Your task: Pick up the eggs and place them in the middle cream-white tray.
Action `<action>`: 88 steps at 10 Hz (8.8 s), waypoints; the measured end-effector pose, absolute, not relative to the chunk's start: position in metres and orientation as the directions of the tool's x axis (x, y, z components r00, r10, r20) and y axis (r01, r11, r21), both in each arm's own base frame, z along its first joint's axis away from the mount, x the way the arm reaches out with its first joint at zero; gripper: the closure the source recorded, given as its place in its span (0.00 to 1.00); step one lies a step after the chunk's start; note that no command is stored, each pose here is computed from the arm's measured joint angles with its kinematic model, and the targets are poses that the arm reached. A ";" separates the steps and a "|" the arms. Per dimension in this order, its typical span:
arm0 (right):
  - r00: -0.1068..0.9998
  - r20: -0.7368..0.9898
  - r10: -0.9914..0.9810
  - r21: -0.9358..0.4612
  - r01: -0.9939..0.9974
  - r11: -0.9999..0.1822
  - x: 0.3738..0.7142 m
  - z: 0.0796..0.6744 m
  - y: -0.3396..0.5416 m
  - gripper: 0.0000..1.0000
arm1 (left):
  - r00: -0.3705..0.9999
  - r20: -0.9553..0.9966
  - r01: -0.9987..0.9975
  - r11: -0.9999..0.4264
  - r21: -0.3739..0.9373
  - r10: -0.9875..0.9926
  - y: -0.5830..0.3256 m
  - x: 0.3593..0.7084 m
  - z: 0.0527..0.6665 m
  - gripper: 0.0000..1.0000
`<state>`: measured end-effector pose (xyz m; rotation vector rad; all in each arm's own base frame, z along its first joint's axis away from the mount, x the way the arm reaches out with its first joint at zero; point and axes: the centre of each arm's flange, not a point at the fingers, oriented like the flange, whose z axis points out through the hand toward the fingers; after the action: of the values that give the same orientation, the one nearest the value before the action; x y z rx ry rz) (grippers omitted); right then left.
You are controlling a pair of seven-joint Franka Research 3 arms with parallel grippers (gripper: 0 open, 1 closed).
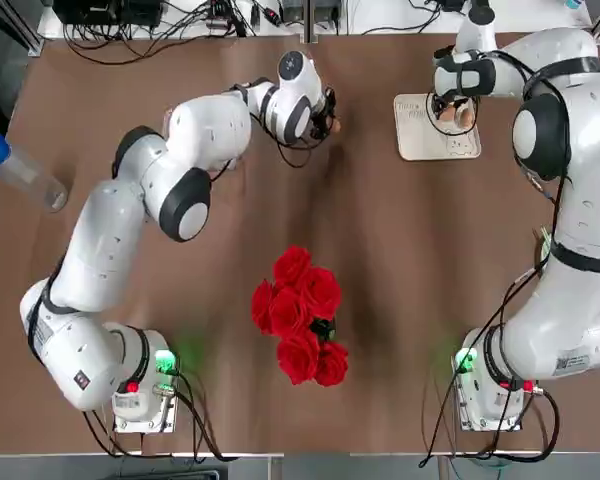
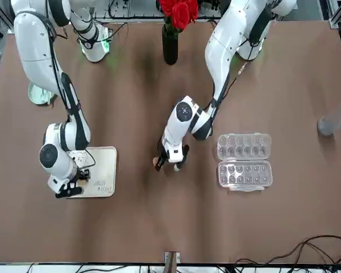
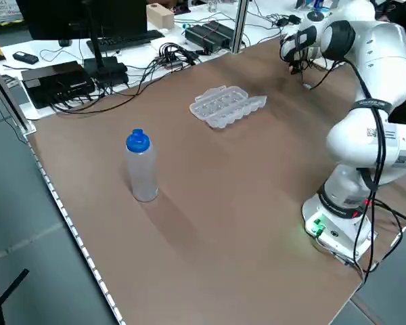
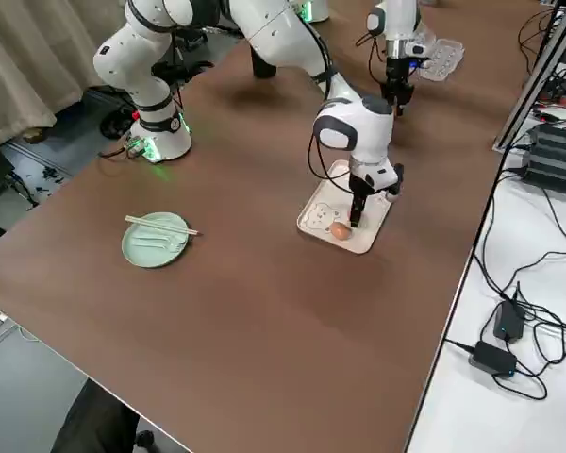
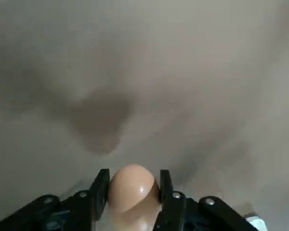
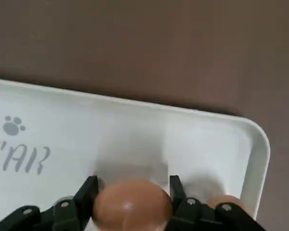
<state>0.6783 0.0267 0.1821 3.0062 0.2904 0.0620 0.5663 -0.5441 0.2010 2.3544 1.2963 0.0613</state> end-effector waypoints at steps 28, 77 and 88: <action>0.842 0.210 -0.496 -0.065 -0.495 -0.867 0.649 0.213 0.391 0.00 | 0.993 0.073 0.091 -0.995 0.047 0.095 -0.100 0.639 0.602 0.00; 0.996 -0.039 0.081 0.140 0.086 -0.986 0.683 0.205 0.134 0.27 | 0.999 0.043 -0.025 -0.999 -0.029 -0.026 -0.089 0.569 0.635 0.00; 0.990 -0.141 -0.004 0.175 0.021 -0.984 0.716 0.341 0.058 0.00 | 0.998 0.032 -0.048 -0.998 0.035 -0.047 -0.086 0.568 0.637 0.00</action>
<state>0.7160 0.0584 0.3414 2.9575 0.0132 -0.2096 0.5682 -0.0861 0.6367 3.1041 -0.0742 0.0490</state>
